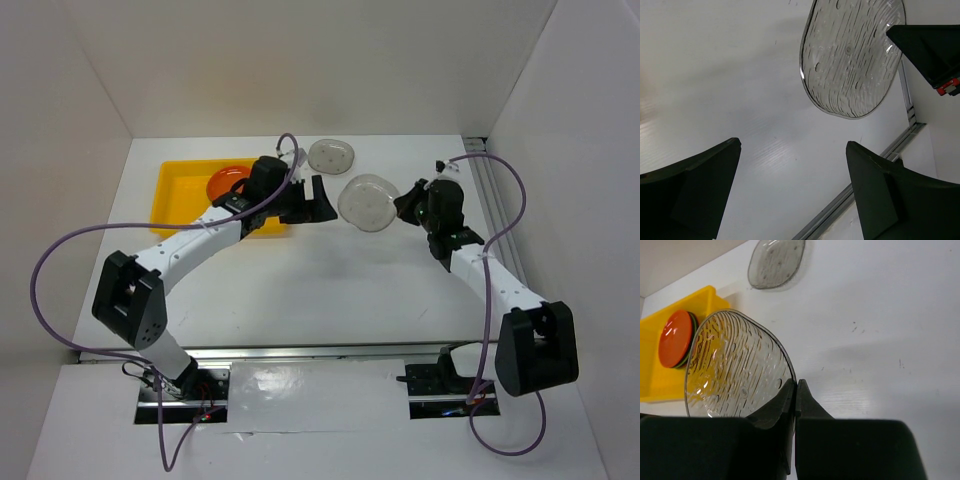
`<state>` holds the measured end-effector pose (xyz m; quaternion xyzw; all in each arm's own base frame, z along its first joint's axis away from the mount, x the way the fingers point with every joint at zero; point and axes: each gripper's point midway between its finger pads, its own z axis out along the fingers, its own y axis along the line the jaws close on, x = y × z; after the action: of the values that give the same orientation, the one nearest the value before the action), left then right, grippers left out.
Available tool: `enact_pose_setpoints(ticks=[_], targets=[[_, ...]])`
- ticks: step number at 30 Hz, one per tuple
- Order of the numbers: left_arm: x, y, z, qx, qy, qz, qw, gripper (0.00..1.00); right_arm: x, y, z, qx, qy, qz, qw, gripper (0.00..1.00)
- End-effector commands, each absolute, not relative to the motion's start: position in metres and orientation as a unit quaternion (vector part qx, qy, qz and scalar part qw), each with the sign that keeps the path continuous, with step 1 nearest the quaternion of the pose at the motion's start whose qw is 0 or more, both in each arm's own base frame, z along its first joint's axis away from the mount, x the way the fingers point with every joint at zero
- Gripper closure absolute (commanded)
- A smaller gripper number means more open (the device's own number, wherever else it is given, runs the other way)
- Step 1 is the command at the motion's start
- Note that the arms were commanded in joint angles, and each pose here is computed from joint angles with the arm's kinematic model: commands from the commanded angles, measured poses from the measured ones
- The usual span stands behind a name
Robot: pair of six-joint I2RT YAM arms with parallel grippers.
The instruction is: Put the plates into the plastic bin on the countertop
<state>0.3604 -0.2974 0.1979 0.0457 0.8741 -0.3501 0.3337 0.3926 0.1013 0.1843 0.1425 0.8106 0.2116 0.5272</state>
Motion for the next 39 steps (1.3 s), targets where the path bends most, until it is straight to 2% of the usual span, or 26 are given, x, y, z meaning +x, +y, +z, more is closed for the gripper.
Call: enact_pose_setpoints(ticks=[1, 5, 8, 9, 11, 15, 18, 19, 20, 21, 23, 24, 27, 31, 39], targets=[[0.361, -0.302, 0.226, 0.063, 0.848, -0.377, 0.367, 0.00, 0.398, 0.114, 0.222, 0.116, 0.778, 0.240, 0.568, 1.00], [0.371, -0.307, 0.226, 0.061, 0.848, -0.375, 0.369, 0.00, 0.389, 0.137, 0.234, 0.071, 0.770, 0.296, 0.561, 1.00], [0.379, -0.309, 0.222, 0.062, 0.847, -0.370, 0.375, 0.05, 0.383, 0.150, 0.242, 0.043, 0.767, 0.325, 0.552, 1.00], [0.380, -0.310, 0.226, 0.063, 0.845, -0.372, 0.379, 0.13, 0.384, 0.154, 0.237, 0.038, 0.773, 0.331, 0.540, 1.00], [0.384, -0.310, 0.223, 0.059, 0.846, -0.368, 0.382, 0.22, 0.381, 0.159, 0.242, 0.025, 0.770, 0.345, 0.537, 1.00], [0.398, -0.304, 0.221, 0.045, 0.848, -0.341, 0.402, 0.58, 0.371, 0.171, 0.246, 0.011, 0.766, 0.363, 0.530, 1.00], [0.406, -0.301, 0.217, 0.038, 0.853, -0.323, 0.408, 0.77, 0.364, 0.179, 0.245, -0.001, 0.768, 0.380, 0.515, 1.00], [0.407, -0.299, 0.207, 0.034, 0.860, -0.313, 0.401, 0.93, 0.363, 0.181, 0.245, -0.004, 0.768, 0.384, 0.513, 1.00], [0.410, -0.299, 0.216, 0.031, 0.858, -0.311, 0.408, 1.00, 0.362, 0.183, 0.247, -0.004, 0.765, 0.390, 0.512, 0.99], [0.413, -0.298, 0.210, 0.028, 0.862, -0.303, 0.404, 1.00, 0.362, 0.183, 0.247, -0.004, 0.765, 0.391, 0.512, 0.81], [0.420, -0.296, 0.215, 0.020, 0.864, -0.291, 0.411, 1.00, 0.365, 0.175, 0.241, 0.018, 0.772, 0.367, 0.518, 0.12], [0.425, -0.284, 0.213, 0.002, 0.869, -0.261, 0.420, 1.00, 0.366, 0.168, 0.227, 0.037, 0.786, 0.347, 0.510, 0.00], [0.446, -0.251, 0.224, -0.050, 0.871, -0.198, 0.447, 1.00, 0.365, 0.148, 0.195, 0.080, 0.810, 0.295, 0.500, 0.00], [0.477, -0.162, 0.225, -0.159, 0.867, -0.132, 0.453, 1.00, 0.355, 0.143, 0.153, 0.098, 0.832, 0.282, 0.468, 0.00], [0.522, -0.036, 0.177, -0.237, 0.861, -0.171, 0.417, 1.00, 0.333, 0.157, 0.106, 0.094, 0.845, 0.300, 0.432, 0.00]])
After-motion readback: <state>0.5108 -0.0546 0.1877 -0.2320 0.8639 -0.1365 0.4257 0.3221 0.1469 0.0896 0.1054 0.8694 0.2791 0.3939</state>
